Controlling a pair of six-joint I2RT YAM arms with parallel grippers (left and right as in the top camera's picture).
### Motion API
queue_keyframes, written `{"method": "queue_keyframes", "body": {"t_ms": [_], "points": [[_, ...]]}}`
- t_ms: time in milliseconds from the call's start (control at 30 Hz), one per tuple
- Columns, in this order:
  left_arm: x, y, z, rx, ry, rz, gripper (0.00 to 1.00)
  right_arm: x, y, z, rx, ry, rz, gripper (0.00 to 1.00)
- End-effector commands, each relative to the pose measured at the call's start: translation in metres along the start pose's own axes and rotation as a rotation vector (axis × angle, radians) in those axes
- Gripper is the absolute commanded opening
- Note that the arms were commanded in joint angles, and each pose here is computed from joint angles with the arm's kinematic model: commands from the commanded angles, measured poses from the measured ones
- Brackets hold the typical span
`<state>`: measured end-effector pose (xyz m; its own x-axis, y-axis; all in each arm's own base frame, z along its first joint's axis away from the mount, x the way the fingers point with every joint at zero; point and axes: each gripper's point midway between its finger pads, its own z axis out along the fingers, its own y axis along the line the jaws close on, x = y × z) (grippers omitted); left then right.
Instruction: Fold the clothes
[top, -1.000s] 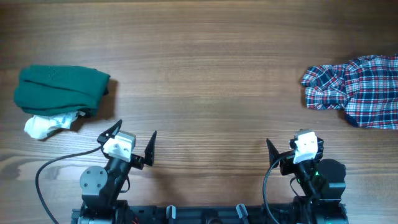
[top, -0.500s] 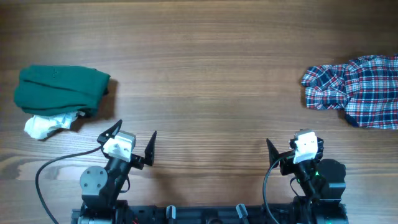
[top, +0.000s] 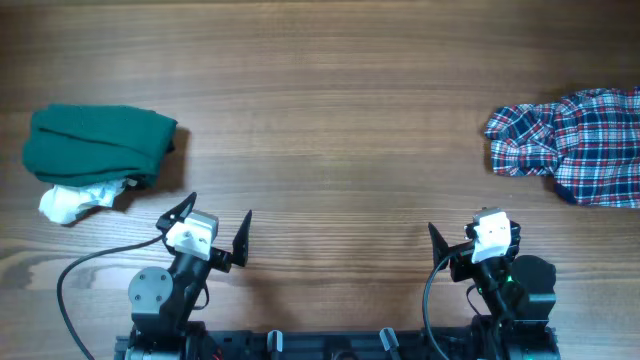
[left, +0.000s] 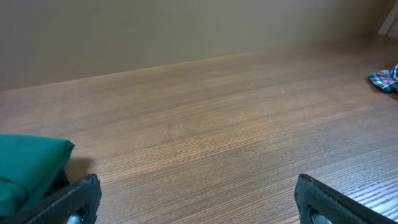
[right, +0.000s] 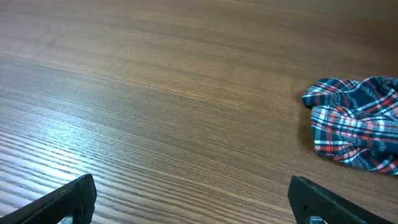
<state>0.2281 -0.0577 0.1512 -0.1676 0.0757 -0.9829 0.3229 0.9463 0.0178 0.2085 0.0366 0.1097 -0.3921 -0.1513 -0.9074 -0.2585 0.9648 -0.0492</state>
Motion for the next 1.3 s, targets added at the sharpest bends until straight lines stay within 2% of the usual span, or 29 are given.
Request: {"method": "queue_keyframes", "body": {"t_ms": [0, 400, 500, 600, 767, 867, 967, 1100, 1167, 1267], "points": [[0.001, -0.003, 0.0, 0.013, -0.006, 0.0, 1.0, -0.001, -0.003, 0.0, 0.014, -0.008, 0.003, 0.99], [0.0, -0.005, 0.0, 0.024, -0.01, -0.002, 1.0, 0.0, -0.005, 0.0, 0.029, -0.005, 0.001, 0.99], [-0.002, -0.023, -0.001, 0.131, -0.011, -0.134, 1.0, -0.012, -0.008, -0.001, 0.041, -0.054, -0.034, 0.99], [-0.001, -0.031, -0.002, 0.178, 0.005, -0.233, 1.0, -0.023, -0.009, -0.002, 0.046, -0.098, -0.044, 0.99], [-0.003, -0.034, -0.003, 0.197, -0.003, -0.229, 1.0, -0.062, 0.034, -0.012, -0.229, -0.256, 0.102, 1.0], [-0.007, -0.032, -0.003, 0.19, -0.005, -0.326, 1.0, -0.081, 0.051, -0.024, -0.37, -0.305, 0.253, 0.99], [-0.023, -0.025, -0.006, 0.153, -0.032, -0.363, 1.0, -0.102, 0.05, -0.033, -0.392, -0.373, 0.311, 0.99], [-0.064, -0.012, -0.011, 0.087, -0.057, -0.378, 1.0, -0.141, 0.028, -0.053, -0.279, -0.442, 0.374, 0.99], [-0.091, -0.001, -0.005, 0.036, -0.022, -0.395, 0.99, -0.158, 0.017, -0.053, -0.226, -0.395, 0.402, 0.99], [-0.109, 0.005, 0.012, 0.016, 0.103, -0.43, 0.99, -0.171, 0.012, -0.038, -0.207, -0.245, 0.434, 0.99]]}}
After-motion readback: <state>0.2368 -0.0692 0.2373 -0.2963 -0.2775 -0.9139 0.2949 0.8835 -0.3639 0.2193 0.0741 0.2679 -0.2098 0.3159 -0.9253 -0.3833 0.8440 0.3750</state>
